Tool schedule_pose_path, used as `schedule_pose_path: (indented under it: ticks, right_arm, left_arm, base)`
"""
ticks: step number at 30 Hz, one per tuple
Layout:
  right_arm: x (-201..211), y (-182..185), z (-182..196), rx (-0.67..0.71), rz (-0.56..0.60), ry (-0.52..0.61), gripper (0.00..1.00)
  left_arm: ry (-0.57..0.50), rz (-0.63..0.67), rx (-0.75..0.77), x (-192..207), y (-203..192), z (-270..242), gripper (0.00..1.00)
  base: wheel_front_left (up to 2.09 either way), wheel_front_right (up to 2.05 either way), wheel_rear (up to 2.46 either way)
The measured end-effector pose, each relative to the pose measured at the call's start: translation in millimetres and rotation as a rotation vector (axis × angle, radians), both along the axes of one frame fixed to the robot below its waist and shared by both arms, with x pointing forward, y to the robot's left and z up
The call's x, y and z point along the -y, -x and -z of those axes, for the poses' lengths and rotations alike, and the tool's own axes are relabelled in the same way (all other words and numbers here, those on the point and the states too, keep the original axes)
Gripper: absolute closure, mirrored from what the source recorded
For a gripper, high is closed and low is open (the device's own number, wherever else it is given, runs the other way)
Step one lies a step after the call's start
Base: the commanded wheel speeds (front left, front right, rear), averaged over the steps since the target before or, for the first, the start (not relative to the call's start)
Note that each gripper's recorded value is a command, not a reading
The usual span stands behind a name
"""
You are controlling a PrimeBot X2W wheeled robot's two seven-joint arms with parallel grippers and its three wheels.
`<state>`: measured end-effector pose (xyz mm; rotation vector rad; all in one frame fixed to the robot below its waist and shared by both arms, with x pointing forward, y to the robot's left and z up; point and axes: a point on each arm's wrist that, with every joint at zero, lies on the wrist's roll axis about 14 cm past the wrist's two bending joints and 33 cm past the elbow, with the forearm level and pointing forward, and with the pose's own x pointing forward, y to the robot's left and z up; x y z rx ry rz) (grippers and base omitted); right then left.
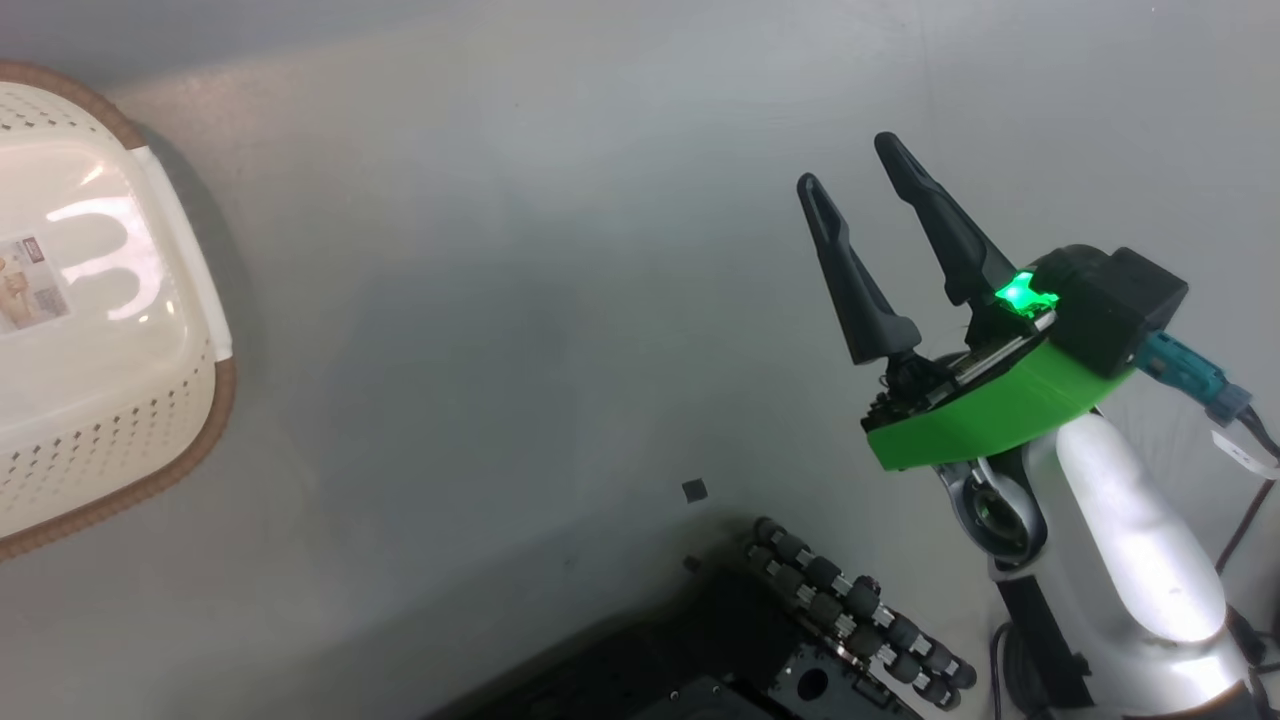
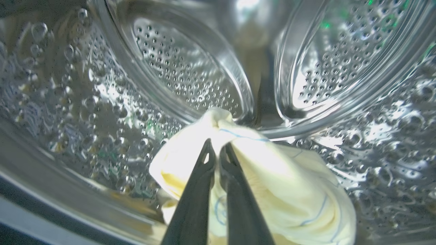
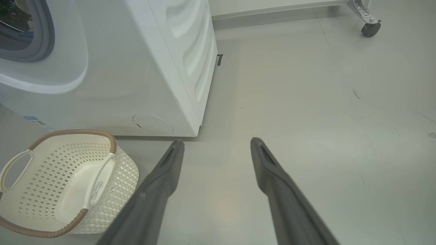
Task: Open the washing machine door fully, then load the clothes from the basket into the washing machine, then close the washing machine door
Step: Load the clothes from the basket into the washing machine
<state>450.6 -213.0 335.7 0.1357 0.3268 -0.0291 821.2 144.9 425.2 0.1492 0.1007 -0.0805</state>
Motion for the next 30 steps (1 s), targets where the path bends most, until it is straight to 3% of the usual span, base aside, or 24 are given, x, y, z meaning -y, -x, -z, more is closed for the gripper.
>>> schedule_pose_path:
  ticks: [1,9,17,30]
  right_arm:
    - [-0.5,-0.5,0.7,0.000,-0.001,-0.002,0.00]
    - [-5.9,-5.8,5.3,0.003,-0.016,-0.006,0.00]
    - [-13.2,-11.2,6.0,0.015,-0.038,-0.009,0.00]
    - [-17.5,-14.9,-2.1,0.040,-0.050,-0.011,0.00]
  left_arm:
    - [0.001,-0.008,-0.031,-1.4,1.9,7.8,0.00]
    - [0.036,-0.014,-0.216,0.3,16.8,37.3,0.00]
    - [0.020,0.005,-0.329,-1.5,34.8,55.7,0.00]
    - [0.090,0.021,-0.473,-8.2,48.2,64.4,0.00]
  base:
    - [0.00,0.00,0.00]
    - [0.00,0.00,0.00]
    - [0.00,0.00,0.00]
    - [0.00,0.00,0.00]
